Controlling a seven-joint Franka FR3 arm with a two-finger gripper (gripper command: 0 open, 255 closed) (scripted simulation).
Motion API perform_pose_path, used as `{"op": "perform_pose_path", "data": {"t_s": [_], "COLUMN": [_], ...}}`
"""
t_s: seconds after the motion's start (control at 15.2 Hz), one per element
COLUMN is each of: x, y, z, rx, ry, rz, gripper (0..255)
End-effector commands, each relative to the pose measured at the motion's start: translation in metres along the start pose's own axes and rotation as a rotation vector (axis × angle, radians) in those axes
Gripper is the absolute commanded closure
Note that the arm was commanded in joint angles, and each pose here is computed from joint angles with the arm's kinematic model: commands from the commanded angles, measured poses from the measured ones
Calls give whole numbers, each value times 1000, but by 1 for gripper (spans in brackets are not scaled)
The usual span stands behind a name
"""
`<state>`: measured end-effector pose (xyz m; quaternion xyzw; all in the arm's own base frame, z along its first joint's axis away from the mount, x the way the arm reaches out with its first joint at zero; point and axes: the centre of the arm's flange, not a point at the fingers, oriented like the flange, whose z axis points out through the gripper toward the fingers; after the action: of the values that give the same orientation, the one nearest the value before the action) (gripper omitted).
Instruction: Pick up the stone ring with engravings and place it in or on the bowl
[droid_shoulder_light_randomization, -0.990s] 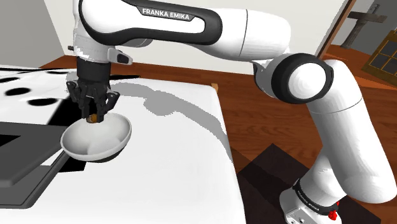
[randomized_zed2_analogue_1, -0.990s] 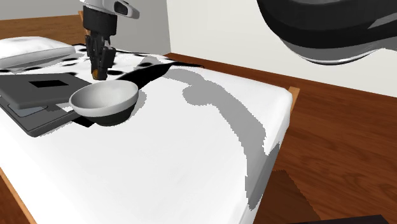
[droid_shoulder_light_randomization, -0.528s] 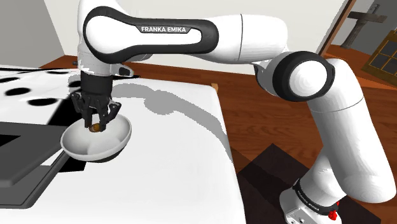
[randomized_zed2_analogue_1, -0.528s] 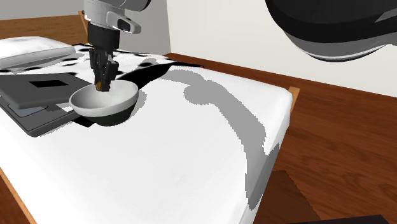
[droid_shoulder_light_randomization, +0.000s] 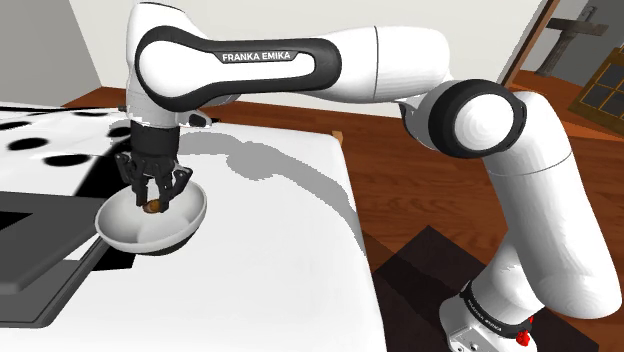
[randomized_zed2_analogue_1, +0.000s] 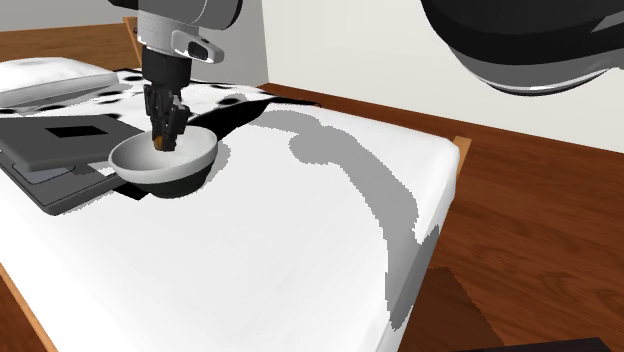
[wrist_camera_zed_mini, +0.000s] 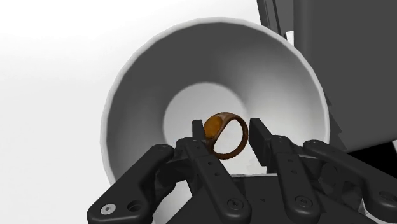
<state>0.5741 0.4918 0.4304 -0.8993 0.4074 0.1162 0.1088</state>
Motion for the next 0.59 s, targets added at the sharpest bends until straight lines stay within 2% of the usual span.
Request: {"op": "perform_pose_path", "data": {"t_s": [0.0,0.07,0.13,0.46,0.53], "x": [0,0,0,0,0], "y": [0,0,0,0,0], "z": [0,0,0,0,-13], "rx": [0,0,0,0,0], "ry": [0,0,0,0,0], "rz": [0,0,0,0,0], "gripper": [255,255,0,0,0]}}
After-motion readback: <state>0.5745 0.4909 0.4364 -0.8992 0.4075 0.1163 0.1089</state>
